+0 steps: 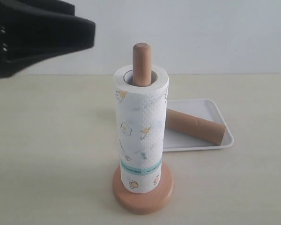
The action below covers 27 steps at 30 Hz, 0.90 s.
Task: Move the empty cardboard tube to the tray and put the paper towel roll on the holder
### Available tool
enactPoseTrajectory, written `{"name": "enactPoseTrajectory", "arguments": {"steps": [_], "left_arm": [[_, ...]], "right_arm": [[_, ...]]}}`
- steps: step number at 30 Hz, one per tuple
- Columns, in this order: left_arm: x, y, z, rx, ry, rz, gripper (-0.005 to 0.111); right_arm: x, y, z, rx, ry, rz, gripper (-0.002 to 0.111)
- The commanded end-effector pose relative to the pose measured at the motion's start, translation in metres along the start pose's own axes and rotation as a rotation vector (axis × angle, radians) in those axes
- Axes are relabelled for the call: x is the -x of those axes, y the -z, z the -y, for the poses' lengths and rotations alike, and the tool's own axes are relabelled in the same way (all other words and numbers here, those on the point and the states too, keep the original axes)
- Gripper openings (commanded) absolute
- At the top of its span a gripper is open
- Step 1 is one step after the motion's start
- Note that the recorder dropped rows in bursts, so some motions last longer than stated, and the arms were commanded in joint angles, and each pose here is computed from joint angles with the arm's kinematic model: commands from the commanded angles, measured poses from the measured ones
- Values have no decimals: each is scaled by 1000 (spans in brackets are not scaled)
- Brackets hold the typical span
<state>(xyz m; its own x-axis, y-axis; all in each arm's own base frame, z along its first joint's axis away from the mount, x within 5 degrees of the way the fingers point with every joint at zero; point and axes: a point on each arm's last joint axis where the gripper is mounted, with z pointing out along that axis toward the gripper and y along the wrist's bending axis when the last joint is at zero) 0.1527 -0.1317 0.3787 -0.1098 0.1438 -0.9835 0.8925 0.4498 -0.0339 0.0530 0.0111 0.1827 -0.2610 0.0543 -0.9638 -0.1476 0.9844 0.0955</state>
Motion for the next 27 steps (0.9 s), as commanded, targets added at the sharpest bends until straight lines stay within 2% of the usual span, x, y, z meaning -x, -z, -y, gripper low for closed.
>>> {"name": "enactPoseTrajectory", "arguments": {"steps": [1, 3, 4, 10, 14, 22, 27], "left_arm": [[6, 24, 22, -28, 51, 10, 27], [6, 34, 32, -63, 52, 23, 9], [5, 38, 37, -78, 45, 26, 4], [-19, 63, 60, -83, 74, 82, 4], [-52, 73, 68, -47, 93, 87, 4], [-115, 76, 77, -44, 150, 12, 4], [-133, 74, 77, -46, 174, -23, 4]], "right_arm": [[1, 0, 0, -5, 10, 14, 0], [1, 0, 0, -5, 10, 14, 0], [1, 0, 0, -5, 10, 14, 0], [1, 0, 0, -5, 10, 14, 0], [1, 0, 0, -5, 10, 14, 0], [1, 0, 0, -5, 10, 14, 0], [1, 0, 0, -5, 10, 14, 0]]}}
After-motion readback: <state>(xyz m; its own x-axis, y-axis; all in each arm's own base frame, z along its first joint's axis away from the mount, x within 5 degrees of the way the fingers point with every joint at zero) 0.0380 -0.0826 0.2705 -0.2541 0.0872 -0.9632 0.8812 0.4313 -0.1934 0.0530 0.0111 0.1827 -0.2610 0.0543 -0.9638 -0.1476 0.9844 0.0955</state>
